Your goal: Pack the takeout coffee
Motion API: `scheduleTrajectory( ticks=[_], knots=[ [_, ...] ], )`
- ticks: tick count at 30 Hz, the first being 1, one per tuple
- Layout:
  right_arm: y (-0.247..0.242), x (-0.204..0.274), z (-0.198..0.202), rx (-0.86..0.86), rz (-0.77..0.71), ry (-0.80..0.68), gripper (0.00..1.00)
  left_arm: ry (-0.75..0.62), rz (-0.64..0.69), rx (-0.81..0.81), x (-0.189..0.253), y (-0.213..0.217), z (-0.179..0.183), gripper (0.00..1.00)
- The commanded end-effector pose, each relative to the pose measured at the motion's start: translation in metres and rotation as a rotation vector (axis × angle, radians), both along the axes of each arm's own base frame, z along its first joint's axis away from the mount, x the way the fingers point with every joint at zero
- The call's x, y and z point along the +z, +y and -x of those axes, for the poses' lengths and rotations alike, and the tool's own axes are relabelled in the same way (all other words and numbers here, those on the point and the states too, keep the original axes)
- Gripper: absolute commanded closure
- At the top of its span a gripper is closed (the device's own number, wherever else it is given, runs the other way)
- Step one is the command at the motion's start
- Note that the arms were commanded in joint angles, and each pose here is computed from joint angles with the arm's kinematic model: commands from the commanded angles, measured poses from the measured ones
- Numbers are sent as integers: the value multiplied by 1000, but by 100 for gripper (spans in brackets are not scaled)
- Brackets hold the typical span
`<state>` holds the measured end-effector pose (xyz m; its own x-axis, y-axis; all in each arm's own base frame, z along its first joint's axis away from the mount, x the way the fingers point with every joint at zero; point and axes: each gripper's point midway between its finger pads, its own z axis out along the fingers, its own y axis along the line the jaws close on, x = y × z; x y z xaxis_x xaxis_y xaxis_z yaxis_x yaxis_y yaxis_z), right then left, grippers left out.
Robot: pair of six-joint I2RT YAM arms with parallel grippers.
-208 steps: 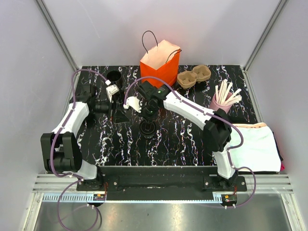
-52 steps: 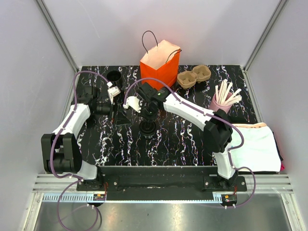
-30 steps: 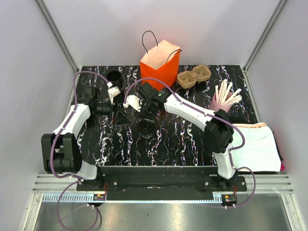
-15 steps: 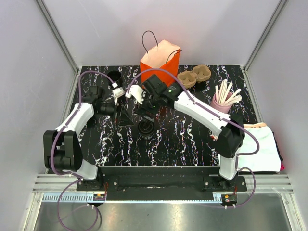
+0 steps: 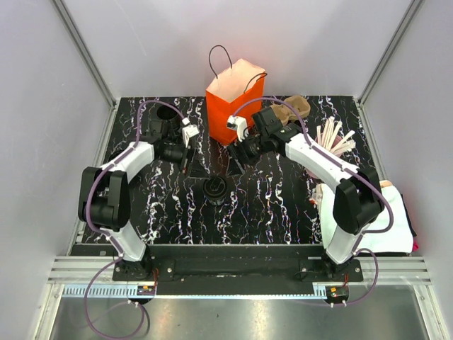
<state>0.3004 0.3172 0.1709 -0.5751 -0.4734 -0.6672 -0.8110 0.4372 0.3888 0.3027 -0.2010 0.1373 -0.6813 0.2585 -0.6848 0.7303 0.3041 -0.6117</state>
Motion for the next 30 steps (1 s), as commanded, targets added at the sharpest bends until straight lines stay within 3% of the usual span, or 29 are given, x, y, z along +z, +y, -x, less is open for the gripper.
scheduleTrajectory(
  ticks=[1, 9, 23, 30],
  knots=[
    [22, 8, 10, 48, -158, 100, 14, -40, -17, -14, -2, -12, -11, 1],
    [31, -17, 13, 31, -184, 226, 15, -13, -37, -40, -15, -25, -7, 1],
    [29, -37, 9, -2, -157, 225, 21, 63, -46, -71, -39, -29, 4, 1],
    [26, -40, 11, -8, -148, 228, 31, 97, -44, -82, -48, -29, 9, 3]
  ],
)
